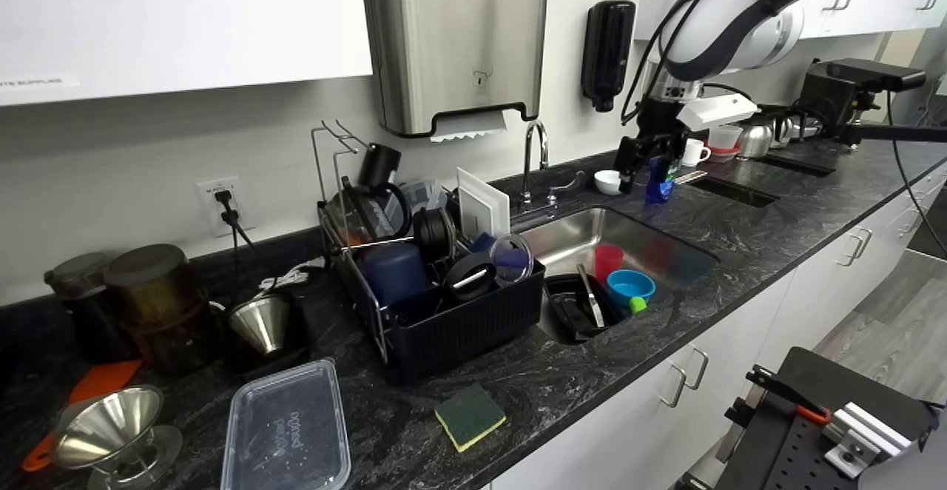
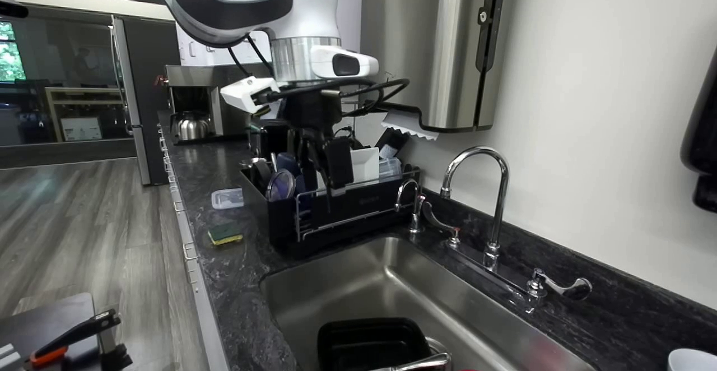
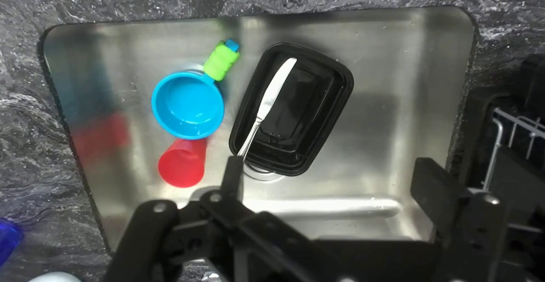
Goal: Put the red cup on the dish rack
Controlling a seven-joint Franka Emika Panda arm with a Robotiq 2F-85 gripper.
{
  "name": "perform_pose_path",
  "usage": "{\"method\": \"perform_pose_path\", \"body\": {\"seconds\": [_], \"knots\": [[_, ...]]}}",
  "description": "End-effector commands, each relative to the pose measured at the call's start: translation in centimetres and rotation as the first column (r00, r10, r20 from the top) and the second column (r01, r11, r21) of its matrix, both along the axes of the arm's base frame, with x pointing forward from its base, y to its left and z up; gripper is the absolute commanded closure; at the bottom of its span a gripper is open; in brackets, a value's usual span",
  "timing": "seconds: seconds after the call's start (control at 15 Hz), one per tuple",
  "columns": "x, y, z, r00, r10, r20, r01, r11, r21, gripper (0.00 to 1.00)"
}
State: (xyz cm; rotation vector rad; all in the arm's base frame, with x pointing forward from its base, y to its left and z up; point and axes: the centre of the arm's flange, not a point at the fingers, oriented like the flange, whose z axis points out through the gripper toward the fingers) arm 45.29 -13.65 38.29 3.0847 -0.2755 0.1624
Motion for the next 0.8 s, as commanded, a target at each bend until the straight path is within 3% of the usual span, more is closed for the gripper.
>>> {"method": "perform_pose_path", "body": {"seconds": [0.0,0.73], "knots": [[2.6,-1.8,-1.6,1.0,-0.001,0.018,0.001,1.0,-0.001,0.0],[9.1,-10.9,-6.7,0.989,-0.143,0.04,0.144,0.989,-0.024,0.0]]}}
